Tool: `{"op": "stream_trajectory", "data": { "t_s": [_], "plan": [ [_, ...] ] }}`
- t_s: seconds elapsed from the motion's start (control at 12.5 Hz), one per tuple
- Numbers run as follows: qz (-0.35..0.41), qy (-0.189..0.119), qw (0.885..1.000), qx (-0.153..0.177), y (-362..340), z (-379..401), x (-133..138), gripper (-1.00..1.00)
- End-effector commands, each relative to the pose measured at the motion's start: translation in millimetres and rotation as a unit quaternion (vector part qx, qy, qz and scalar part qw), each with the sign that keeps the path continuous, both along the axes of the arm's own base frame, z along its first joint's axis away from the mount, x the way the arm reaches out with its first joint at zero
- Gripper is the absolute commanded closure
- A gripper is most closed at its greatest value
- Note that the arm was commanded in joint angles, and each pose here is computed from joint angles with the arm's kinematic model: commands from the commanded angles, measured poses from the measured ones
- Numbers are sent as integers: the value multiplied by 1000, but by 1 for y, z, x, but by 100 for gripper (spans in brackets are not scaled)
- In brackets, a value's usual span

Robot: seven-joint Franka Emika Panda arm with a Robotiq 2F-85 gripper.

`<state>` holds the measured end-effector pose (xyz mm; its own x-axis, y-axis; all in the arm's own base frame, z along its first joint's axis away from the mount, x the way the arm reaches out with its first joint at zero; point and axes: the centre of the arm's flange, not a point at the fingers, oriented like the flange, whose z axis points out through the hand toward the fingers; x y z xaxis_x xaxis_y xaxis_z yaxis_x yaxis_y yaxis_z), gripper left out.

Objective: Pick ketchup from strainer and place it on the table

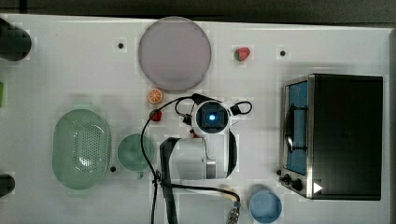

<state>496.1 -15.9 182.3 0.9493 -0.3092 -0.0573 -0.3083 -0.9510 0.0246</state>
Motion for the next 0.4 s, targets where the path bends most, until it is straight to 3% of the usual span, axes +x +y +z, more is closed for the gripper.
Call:
{"op": "stream_trajectory", "data": {
  "t_s": [0.08,0.24,0.4],
  "plan": [
    [7,-109,994,-18,-9,109,46,-100],
    [-25,-135,990,-26,-9,168,64,-100],
    [-68,-122,990,-34,-10,221,78,-100]
  ]
}}
